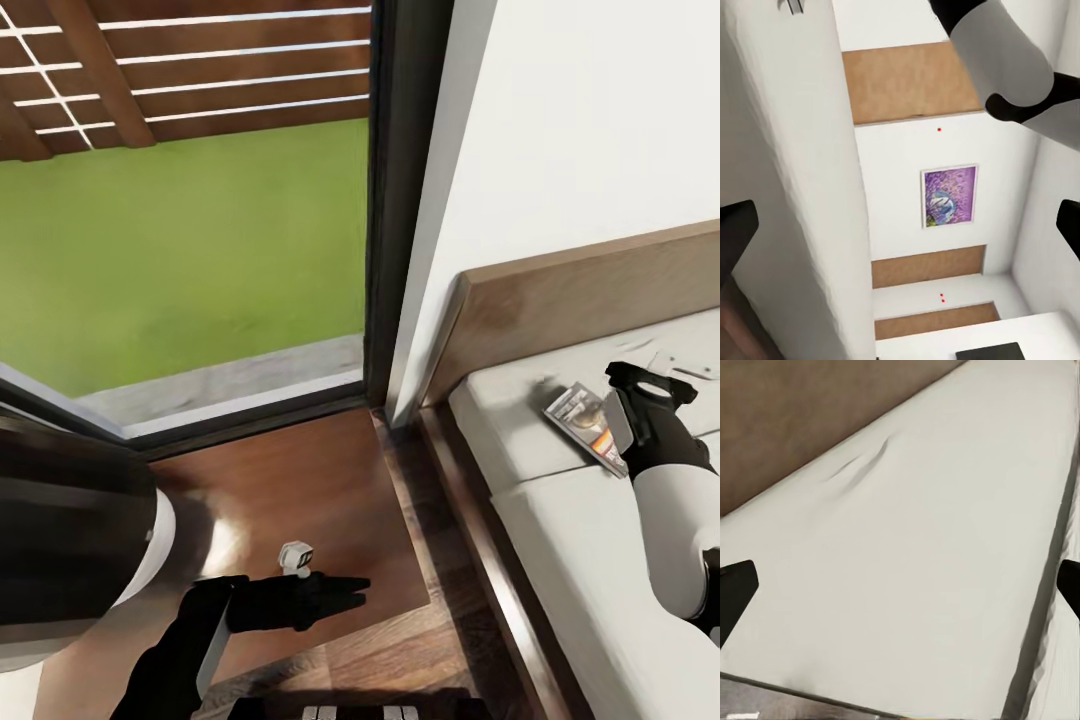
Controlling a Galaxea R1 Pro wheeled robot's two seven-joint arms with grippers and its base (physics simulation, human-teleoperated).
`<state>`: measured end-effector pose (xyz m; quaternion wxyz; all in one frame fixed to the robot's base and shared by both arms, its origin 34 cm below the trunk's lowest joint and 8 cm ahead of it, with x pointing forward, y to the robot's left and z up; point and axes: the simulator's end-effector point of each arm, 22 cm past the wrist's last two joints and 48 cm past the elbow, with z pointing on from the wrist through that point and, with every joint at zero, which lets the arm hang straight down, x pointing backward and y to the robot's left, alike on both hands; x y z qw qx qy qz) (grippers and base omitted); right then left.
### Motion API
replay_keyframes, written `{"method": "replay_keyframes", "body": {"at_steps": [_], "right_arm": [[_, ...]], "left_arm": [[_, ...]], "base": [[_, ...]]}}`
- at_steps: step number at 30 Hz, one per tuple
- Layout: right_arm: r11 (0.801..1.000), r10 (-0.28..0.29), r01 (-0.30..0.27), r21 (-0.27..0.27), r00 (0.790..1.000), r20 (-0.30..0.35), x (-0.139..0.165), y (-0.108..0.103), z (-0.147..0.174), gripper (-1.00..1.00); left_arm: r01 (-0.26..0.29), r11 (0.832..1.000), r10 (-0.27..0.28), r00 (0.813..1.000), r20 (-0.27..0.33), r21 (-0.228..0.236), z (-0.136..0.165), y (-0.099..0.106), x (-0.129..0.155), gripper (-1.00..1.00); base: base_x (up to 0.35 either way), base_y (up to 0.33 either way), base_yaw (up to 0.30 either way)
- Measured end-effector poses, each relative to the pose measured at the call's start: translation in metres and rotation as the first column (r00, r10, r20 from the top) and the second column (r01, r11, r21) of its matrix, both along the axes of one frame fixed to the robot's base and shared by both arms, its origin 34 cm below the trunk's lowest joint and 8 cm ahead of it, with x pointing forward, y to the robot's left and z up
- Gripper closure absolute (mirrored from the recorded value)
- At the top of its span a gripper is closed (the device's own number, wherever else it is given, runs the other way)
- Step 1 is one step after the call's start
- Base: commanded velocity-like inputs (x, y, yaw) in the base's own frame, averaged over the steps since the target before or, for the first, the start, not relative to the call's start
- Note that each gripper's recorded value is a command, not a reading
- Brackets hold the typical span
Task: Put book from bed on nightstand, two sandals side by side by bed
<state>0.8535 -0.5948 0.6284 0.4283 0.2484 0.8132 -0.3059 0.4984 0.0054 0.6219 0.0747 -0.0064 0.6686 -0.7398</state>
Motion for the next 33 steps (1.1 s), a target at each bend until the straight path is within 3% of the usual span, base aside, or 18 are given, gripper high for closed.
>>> {"method": "replay_keyframes", "body": {"at_steps": [4, 14, 33], "right_arm": [[1.000, -0.011, 0.011, -0.013, 0.998, 0.060, 0.008, -0.006, 0.024, -1.00], [0.999, -0.036, 0.036, -0.003, 0.996, 0.076, 0.004, -0.013, 0.027, -1.00], [0.999, -0.037, 0.037, 0.001, 0.997, 0.066, -0.002, -0.013, -0.014, -1.00]], "left_arm": [[-0.001, 1.000, 0.001, 1.000, 0.000, 0.000, 0.000, 0.000, 0.000, -1.00], [0.000, 1.000, 0.000, 1.000, 0.000, 0.000, 0.000, 0.000, 0.000, -1.00], [0.000, 1.000, 0.000, 1.000, 0.000, 0.000, -0.036, 0.000, -0.004, -1.00]], "base": [[0.000, 0.000, 0.000], [0.000, 0.000, 0.000], [0.000, 0.000, 0.000]]}}
